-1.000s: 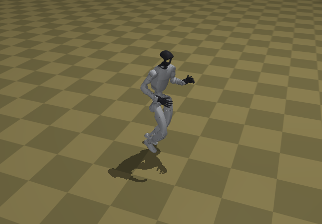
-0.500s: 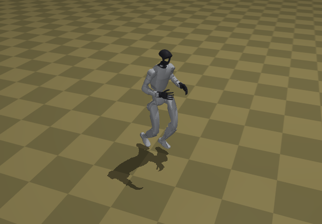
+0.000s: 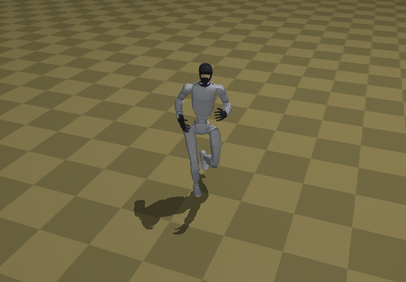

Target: Run

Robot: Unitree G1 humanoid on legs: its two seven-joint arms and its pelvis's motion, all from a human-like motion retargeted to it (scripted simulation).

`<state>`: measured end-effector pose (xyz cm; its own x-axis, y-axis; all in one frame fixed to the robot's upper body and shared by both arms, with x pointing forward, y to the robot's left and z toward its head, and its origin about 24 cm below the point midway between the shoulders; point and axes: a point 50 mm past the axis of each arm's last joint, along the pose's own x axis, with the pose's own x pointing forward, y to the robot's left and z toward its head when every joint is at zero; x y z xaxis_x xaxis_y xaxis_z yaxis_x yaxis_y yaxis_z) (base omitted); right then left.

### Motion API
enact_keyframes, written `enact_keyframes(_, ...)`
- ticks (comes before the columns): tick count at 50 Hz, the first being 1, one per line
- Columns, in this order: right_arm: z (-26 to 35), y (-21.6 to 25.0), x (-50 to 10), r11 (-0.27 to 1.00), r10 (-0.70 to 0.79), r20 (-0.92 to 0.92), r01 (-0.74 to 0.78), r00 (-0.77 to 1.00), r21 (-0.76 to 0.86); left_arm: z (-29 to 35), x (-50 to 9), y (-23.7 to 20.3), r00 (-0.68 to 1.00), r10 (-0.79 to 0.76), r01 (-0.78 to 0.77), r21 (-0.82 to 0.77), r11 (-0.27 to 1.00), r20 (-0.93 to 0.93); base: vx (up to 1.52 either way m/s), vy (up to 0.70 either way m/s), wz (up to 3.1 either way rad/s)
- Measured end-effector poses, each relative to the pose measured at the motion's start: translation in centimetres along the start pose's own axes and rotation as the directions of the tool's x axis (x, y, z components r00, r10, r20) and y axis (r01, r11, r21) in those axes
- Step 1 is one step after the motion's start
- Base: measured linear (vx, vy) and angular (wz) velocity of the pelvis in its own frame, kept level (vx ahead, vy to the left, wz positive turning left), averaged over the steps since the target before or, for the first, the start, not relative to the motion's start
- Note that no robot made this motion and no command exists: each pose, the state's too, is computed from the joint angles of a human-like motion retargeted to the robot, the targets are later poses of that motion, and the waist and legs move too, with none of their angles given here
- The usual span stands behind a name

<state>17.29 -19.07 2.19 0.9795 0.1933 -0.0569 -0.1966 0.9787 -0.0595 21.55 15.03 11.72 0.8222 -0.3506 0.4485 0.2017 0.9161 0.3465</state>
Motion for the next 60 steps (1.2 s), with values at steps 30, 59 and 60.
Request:
enact_keyframes(30,0.8,3.2,2.7,0.967,0.251,0.051,-0.249,0.967,-0.056,0.3,2.6,2.7,0.999,-0.009,-0.004,0.262,0.965,0.050,0.00,0.02,-0.72)
enact_keyframes(59,10.0,5.5,7.2,0.964,0.248,0.478,-0.167,0.843,-0.206,-6.4,-14.2,0.0,0.771,-0.108,0.115,-0.030,0.993,-0.628,-0.01,-0.01,-0.46)
enact_keyframes(60,9.4,5.7,7.1,0.960,0.257,0.452,-0.173,0.854,-0.219,-6.6,-13.3,0.1,0.786,-0.100,0.126,0.000,0.992,-0.610,-0.03,0.05,-0.47)
